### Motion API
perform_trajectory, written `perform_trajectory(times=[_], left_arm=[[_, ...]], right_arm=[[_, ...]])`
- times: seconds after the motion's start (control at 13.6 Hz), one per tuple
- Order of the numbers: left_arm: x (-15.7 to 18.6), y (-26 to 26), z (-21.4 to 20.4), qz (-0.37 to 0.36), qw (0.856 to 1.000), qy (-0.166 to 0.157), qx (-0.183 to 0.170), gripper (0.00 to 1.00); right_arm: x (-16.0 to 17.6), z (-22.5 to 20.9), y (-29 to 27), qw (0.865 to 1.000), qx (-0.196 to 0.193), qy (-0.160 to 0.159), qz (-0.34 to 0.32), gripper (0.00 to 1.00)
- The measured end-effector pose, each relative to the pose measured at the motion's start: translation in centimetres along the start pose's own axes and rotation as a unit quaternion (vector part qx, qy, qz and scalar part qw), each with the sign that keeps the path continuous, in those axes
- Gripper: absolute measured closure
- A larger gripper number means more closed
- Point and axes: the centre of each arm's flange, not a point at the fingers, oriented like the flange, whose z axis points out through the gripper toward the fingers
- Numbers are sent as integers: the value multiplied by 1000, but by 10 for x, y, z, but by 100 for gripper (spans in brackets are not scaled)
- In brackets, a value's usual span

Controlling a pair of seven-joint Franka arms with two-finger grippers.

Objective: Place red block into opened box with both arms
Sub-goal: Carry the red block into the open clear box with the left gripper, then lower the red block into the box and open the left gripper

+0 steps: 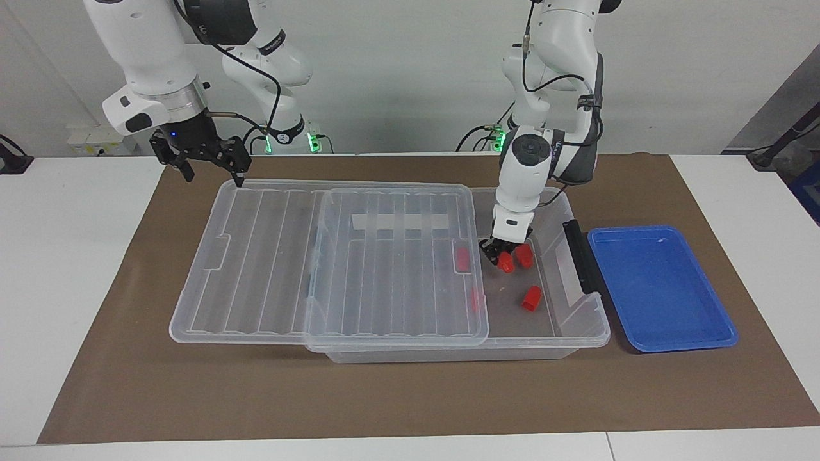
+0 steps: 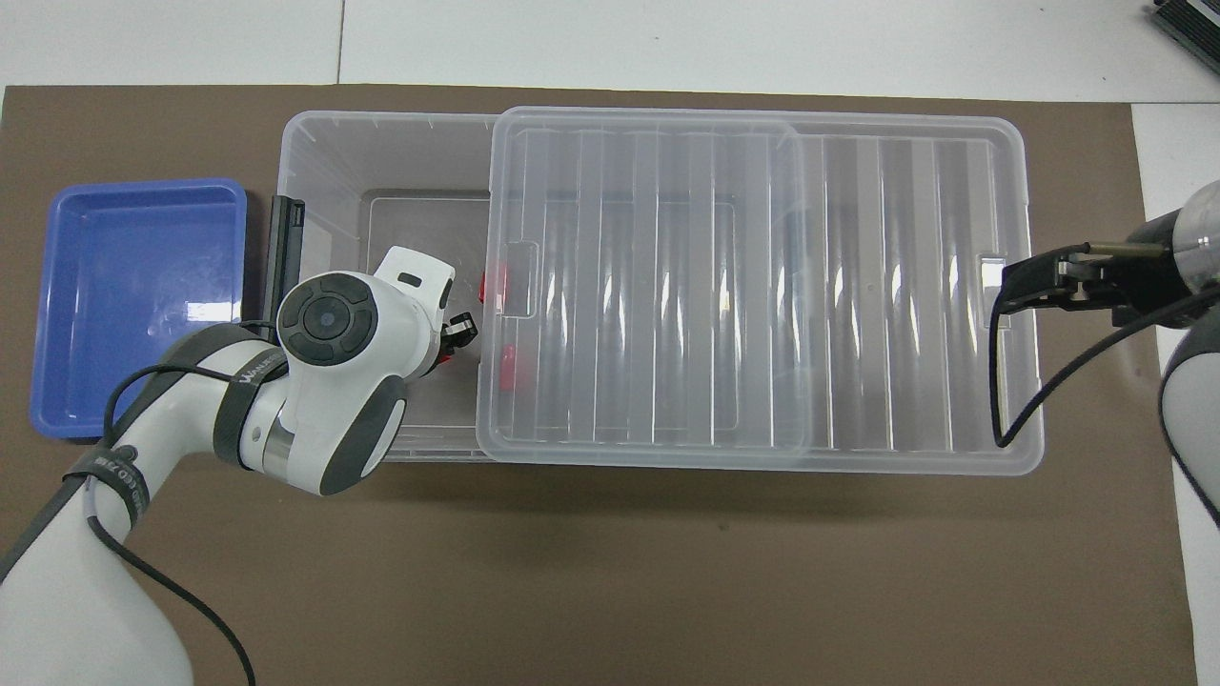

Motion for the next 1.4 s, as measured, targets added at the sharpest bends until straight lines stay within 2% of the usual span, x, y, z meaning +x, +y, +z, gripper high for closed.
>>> perform_trajectory(times=[0.37,0.81,0.88,0.96,1.03,1.1,1.18,1.25,1.4], left_arm=[[2,3,38,34,999,12,-13,66],[3,5,36,37,999,17,-18,65],[2,5,37,37,999,17,-18,59],[2,6,37,38,999,16,-18,59],[1,6,37,38,999,16,-18,53],[1,6,38,38,999,15,-17,41],[0,6,40,38,999,13,-15,29],[0,5,41,38,999,11,-13,23],[2,5,38,38,999,1,-3,26]], right_arm=[[0,0,0,1000,0,0,0,0],[-1,0,-3,1000,0,0,-3,0],[-1,0,-3,1000,0,0,-3,0],[-1,0,-2,1000,0,0,-2,1],[0,0,-2,1000,0,0,-2,4],[0,0,-1,1000,0,0,-1,4],[0,1,-1,1000,0,-1,-1,12],[1,1,2,1000,0,0,2,26],[5,5,9,1000,2,9,9,50]])
